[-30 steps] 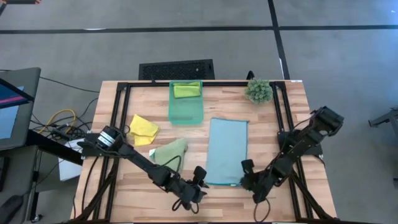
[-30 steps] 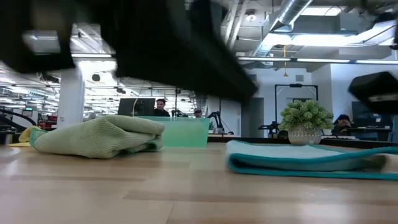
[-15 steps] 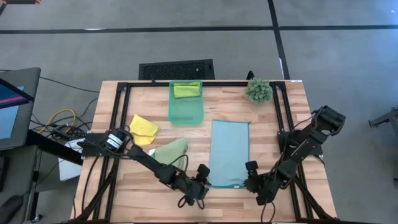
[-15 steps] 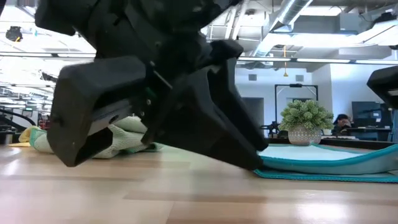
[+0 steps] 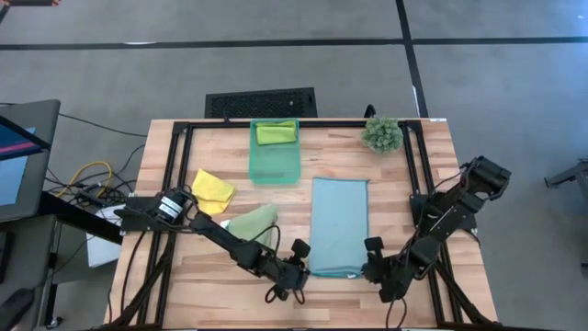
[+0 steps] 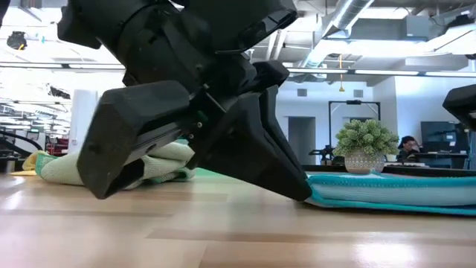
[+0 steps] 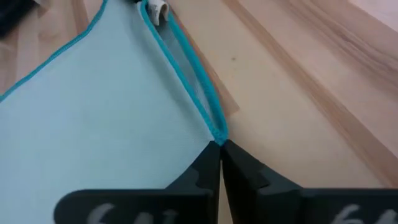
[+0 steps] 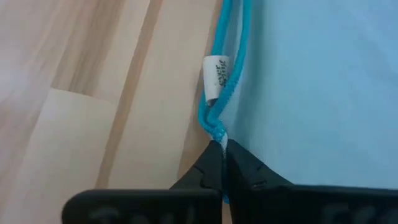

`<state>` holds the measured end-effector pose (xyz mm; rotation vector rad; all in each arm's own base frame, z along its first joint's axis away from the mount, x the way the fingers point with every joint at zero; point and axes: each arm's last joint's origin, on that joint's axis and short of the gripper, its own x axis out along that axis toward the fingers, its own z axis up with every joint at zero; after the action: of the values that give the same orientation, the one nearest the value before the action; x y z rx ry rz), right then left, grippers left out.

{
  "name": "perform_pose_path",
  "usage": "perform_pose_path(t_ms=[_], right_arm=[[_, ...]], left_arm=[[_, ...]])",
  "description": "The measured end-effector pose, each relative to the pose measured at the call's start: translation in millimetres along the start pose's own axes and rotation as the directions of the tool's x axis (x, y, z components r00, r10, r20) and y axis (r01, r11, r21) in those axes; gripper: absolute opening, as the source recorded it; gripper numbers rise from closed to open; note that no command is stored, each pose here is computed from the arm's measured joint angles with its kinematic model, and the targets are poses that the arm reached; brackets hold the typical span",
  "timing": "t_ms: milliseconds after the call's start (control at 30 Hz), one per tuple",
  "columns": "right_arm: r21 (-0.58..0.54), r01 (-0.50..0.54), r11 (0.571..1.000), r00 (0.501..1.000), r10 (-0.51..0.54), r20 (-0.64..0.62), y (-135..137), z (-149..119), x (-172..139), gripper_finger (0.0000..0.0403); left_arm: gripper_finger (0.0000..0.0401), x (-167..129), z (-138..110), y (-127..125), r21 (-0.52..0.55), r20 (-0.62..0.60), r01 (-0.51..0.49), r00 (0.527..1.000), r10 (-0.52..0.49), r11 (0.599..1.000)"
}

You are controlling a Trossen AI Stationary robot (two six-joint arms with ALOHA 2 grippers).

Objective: Fold microfiber towels
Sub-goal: Fold the blue microfiber cloth

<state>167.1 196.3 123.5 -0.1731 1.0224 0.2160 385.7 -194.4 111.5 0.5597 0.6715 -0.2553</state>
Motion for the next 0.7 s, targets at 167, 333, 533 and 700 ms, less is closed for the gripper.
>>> perform_pose_path(t_ms=[167,333,533,700], right_arm=[[-0.013,-0.016,1.0,1.0,0.016,0.005,6,-3,-3,0.0017],[0.025,-0.129,0.991,0.991,0.128,0.026,18,-2,-10,0.002],[0.001,-0.292,0.956,0.951,0.291,0.107,25,8,-32,0.0016],[0.027,-0.078,0.997,0.988,0.074,0.137,4,1,-58,0.0016]], left_arm=[[0.0002,-3,6,-4,0.01,0.007,0.009,1.0,-0.009,1.0],[0.0001,-10,38,-2,-0.048,0.055,0.114,0.992,-0.111,0.992],[0.0,-26,77,3,-0.084,0.08,0.142,0.988,-0.136,0.986],[0.0,-38,86,13,-0.045,-0.081,-0.058,0.995,0.055,0.997]])
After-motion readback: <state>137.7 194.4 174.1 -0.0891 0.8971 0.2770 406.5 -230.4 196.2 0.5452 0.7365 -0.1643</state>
